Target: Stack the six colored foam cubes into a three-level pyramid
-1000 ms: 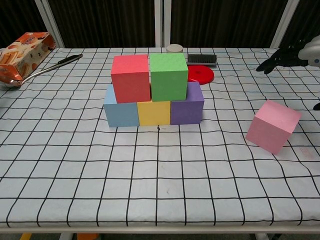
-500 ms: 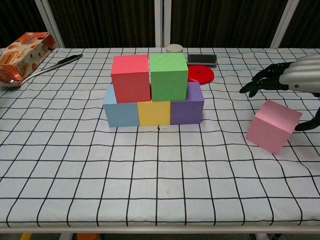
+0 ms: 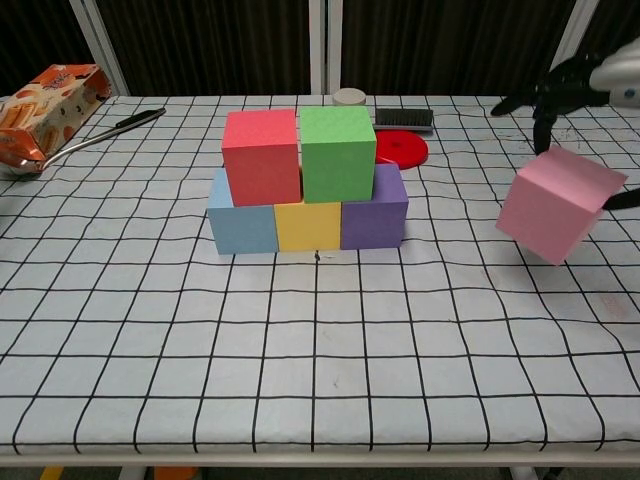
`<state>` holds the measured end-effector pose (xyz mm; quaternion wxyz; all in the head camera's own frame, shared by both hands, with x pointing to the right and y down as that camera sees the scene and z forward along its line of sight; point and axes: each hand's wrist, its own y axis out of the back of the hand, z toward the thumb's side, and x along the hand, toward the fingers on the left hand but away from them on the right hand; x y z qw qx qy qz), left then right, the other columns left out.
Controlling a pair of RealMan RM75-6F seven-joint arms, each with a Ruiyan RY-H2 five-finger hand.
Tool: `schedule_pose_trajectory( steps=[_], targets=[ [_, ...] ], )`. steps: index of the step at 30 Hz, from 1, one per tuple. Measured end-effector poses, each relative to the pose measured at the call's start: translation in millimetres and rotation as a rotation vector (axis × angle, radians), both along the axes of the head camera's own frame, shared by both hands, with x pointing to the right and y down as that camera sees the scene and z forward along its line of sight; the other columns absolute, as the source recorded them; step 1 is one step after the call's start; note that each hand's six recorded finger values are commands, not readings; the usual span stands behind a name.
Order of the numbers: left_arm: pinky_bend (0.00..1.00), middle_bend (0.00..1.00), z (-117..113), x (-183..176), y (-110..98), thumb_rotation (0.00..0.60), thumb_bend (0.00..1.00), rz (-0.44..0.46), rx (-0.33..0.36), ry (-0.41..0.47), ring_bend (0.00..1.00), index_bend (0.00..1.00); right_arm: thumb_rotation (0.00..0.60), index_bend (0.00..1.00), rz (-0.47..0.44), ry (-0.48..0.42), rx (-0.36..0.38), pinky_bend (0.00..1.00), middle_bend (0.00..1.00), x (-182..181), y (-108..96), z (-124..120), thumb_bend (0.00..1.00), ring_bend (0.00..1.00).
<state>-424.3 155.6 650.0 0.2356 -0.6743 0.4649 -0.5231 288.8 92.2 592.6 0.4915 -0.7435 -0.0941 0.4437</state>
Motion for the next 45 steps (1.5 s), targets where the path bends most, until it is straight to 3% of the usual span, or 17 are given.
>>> schedule_pose_trajectory(
  steps=[5, 9, 20, 29, 38, 45],
  targets=[
    [0.17, 0.11, -0.4, 1.8, 0.2, 0.6, 0.1, 0.006, -0.001, 0.007, 0.02, 0.09, 0.6, 0.0, 0.103, -0.081, 0.044, 0.0, 0.69, -21.0, -24.6, -44.1, 0.14, 0.2],
    [0.17, 0.11, -1.6, 3.6, 0.3, 0.6, 0.1, 0.01, 0.003, 0.014, 0.02, 0.09, 0.6, 0.0, 0.175, -0.079, 0.056, 0.0, 0.7, -34.4, -44.8, -65.0, 0.12, 0.2],
    [0.17, 0.11, -7.2, 0.2, 1.7, 0.6, 0.1, 0.002, 0.007, 0.017, 0.02, 0.09, 0.6, 0.0, 0.297, 0.017, 0.005, 0.0, 0.71, -99.8, -78.6, -75.8, 0.1, 0.21],
    [0.17, 0.11, -7.6, -4.9, 3.4, 0.6, 0.1, -0.01, 0.0, 0.019, 0.01, 0.09, 0.6, 0.0, 0.244, 0.088, -0.008, 0.0, 0.71, -197.3, -67.1, -68.2, 0.11, 0.23],
    [0.17, 0.11, -6.4, -7.1, 3.0, 0.6, 0.1, -0.011, -0.004, 0.026, 0.01, 0.09, 0.6, 0.0, 0.299, 0.105, 0.036, 0.0, 0.73, -225.4, -64.0, -65.2, 0.11, 0.25],
    [0.17, 0.11, -7.4, -10.3, 3.8, 0.6, 0.1, -0.015, -0.005, 0.034, 0.01, 0.09, 0.6, 0.0, 0.369, 0.084, 0.018, 0.0, 0.74, -239.7, -61.6, -63.9, 0.11, 0.25]
  ],
)
